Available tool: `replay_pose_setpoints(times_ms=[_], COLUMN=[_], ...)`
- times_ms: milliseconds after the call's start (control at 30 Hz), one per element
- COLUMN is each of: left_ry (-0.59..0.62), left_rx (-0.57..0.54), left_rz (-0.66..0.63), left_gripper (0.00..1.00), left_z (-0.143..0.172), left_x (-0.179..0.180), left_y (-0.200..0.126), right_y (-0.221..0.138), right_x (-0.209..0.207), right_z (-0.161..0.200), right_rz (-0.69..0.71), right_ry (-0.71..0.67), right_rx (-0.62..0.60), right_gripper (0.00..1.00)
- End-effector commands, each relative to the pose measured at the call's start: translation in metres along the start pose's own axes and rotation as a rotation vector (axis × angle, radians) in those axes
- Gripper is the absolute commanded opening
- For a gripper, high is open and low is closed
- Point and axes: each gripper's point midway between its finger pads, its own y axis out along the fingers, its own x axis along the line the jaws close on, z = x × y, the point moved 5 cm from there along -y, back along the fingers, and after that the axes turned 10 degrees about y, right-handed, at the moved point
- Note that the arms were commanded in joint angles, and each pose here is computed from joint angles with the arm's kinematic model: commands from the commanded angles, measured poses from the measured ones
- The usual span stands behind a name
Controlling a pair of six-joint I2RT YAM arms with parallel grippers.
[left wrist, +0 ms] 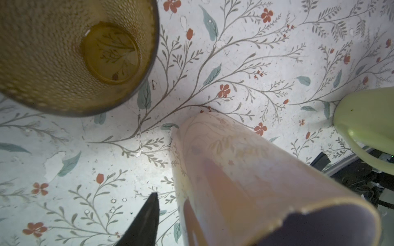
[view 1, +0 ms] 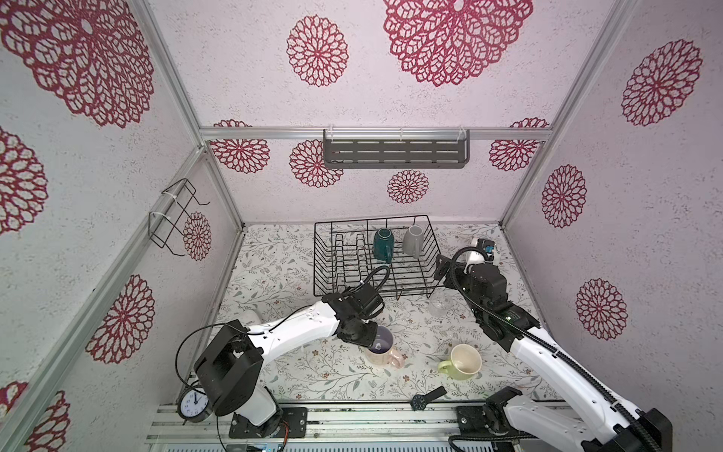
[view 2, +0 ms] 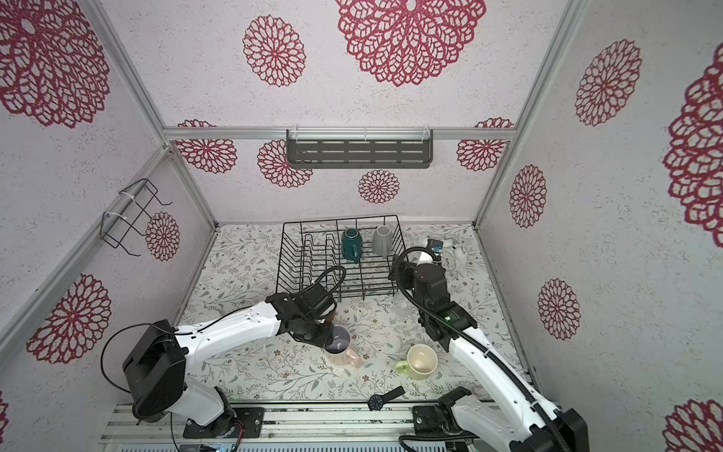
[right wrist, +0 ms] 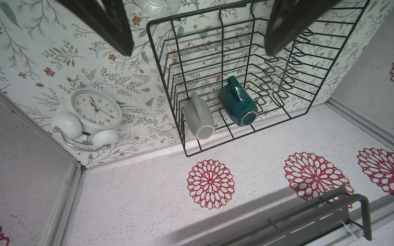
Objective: Load cups into a dish rack
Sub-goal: Pick up the cup from the bottom-center of the table.
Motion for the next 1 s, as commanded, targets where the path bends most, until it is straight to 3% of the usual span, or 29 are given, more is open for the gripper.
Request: replay_pose_setpoints(times_ms=[0, 200, 333, 567, 733, 867, 967], left_ry=[-0.052, -0.077, -0.047, 0.016, 0.108, 0.124, 0.175], left_rx=[0.001, -0.027, -0.119, -0.372, -0.529, -0.752, -0.971], left_rz=[-0.046, -0.038, 0.015, 0.069, -0.055, -0.203, -0.235], left_gripper=[0.37, 0.15, 0.0, 0.0, 0.0, 0.0, 0.0], left_z=[0.008, 0.009, 0.009, -0.004, -0.004, -0.012, -0.021], left_x=[0.005, 0.005, 0.001, -0.003, 0.013, 0.032, 0.034], left_y=[0.0, 0.002, -0.017, -0.081, -0.129, -0.158, -0.169], right_y=[-0.004, -0.005, -0.01, -0.008, -0.018, -0.033, -0.04], right_x=[0.015, 0.021, 0.036, 0.061, 0.078, 0.081, 0.085], right_z=[-0.02, -0.02, -0.017, -0.01, -0.01, -0.007, 0.002], right_rz=[-0.061, -0.097, -0.222, -0.405, -0.543, -0.629, -0.696], right_ry=[0.041, 0.032, 0.02, 0.037, 0.035, -0.012, -0.019], right_rx=[-0.051, -0.028, 0.016, 0.199, 0.311, 0.322, 0.375], right_gripper=[0.99, 0.99, 0.99, 0.99, 0.99, 0.99, 0.99])
